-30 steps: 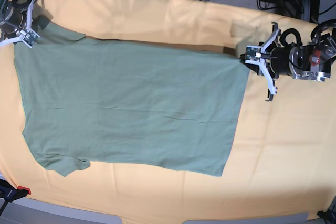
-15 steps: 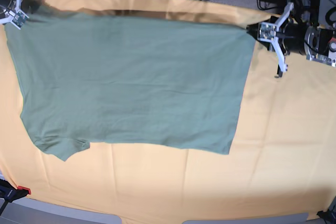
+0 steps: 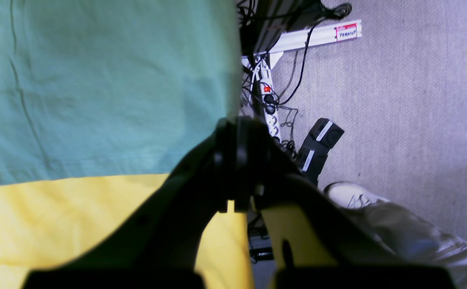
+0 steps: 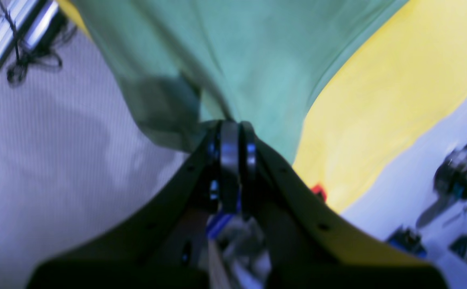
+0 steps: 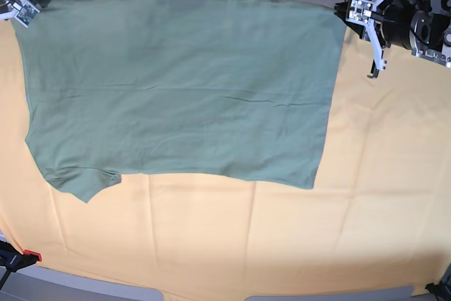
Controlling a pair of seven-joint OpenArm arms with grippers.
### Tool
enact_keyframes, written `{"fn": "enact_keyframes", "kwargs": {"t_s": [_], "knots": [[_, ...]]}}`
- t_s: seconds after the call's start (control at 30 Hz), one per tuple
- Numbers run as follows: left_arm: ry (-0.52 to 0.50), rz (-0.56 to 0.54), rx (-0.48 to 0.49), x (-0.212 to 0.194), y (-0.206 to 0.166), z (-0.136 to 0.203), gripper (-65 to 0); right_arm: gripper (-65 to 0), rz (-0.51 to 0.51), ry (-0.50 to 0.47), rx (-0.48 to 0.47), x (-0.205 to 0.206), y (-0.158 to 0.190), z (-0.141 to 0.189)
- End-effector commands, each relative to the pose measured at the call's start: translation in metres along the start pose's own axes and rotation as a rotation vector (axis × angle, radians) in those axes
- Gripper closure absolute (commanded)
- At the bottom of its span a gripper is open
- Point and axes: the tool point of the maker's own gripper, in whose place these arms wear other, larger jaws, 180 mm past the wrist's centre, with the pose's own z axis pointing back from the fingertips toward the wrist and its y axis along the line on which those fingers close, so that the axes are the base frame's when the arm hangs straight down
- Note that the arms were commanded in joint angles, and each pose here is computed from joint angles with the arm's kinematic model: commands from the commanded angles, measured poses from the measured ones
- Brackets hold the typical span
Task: Fold the T-shirt properly
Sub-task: 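Grasp the corners and drag the shirt toward the robot, then fold the grasped edge over toward the shirt's middle with both grippers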
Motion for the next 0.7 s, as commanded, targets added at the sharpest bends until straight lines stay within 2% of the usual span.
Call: {"fn": "enact_keyframes", "kwargs": {"t_s": [0.0,0.1,0.33,0.5,0.67], "knots": [[0.002,-0.003,0.007,0.001,0.001,0.006,0.0,0.0,0.009,-0.029,-0.02,0.007,-0.005,0.002],[0.006,-0.015,0.01,0.001,0.002,0.005,0.0,0.0,0.001,-0.103,-0.045,0.022,-0.012,0.003],[0.028,-0.098,0.205,0.003,0.043,-0.005,0.0,0.0,-0.01,-0.199,-0.099,0.041,-0.033,0.0],[0.038,-0.125,0.319,-0.001,0.073,-0.014,0.0,0.0,-0.07,-0.245,-0.139,0.038,-0.054,-0.011],[0.046,-0.105,0.436,-0.015,0.108,-0.023,0.0,0.0,-0.162,-0.336,-0.1,0.046,-0.066,-0.026]]}}
